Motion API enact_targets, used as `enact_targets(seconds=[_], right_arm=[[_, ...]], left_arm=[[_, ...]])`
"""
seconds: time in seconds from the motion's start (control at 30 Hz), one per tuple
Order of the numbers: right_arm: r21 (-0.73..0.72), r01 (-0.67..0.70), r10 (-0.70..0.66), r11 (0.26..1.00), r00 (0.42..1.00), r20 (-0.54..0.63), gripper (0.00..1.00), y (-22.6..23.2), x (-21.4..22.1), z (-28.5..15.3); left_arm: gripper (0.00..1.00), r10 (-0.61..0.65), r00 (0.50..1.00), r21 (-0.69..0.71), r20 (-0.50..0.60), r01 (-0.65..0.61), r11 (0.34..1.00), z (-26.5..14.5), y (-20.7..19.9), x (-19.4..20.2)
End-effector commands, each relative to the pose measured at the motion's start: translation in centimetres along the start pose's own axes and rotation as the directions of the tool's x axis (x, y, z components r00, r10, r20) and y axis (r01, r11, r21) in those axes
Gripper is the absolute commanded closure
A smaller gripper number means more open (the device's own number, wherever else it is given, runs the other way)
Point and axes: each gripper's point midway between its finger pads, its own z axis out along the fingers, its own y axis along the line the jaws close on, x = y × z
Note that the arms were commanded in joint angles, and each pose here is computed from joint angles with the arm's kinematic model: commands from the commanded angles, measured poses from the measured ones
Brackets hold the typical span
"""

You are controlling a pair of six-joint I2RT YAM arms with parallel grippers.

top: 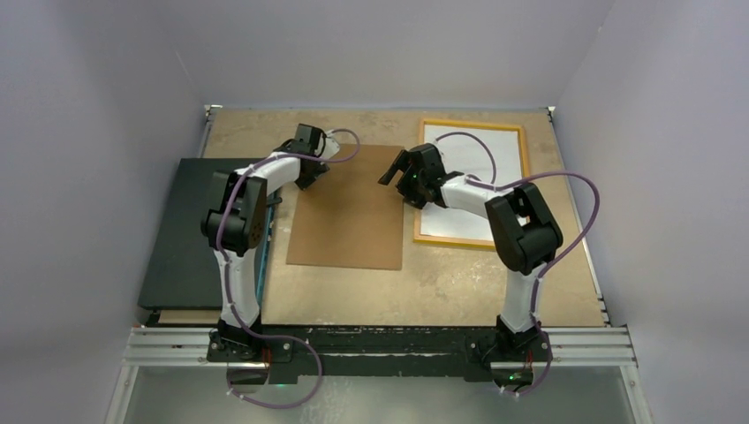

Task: Put the photo into the frame
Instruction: Move the photo frame item to the center of the board.

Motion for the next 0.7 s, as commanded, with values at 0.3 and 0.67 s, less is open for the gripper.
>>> enact_targets(seconds=[0.3,0.67], right_arm=[[-0.274,-0.080,0.080,0.958,0.997,-0.010,0.02,7.4,-1.7,-6.2],[-0.269,-0.134,0.148,0.954,0.988,0.031,0.02,5.4,-3.6,-8.6]], left_arm=[[0.30,0.041,0.997,0.415,0.069,-0.066,0.907,1.6,-14.3,-1.4],[0.32,0.058,0.994,0.452,0.089,-0.092,0.887,1.0,-16.7,-2.6]])
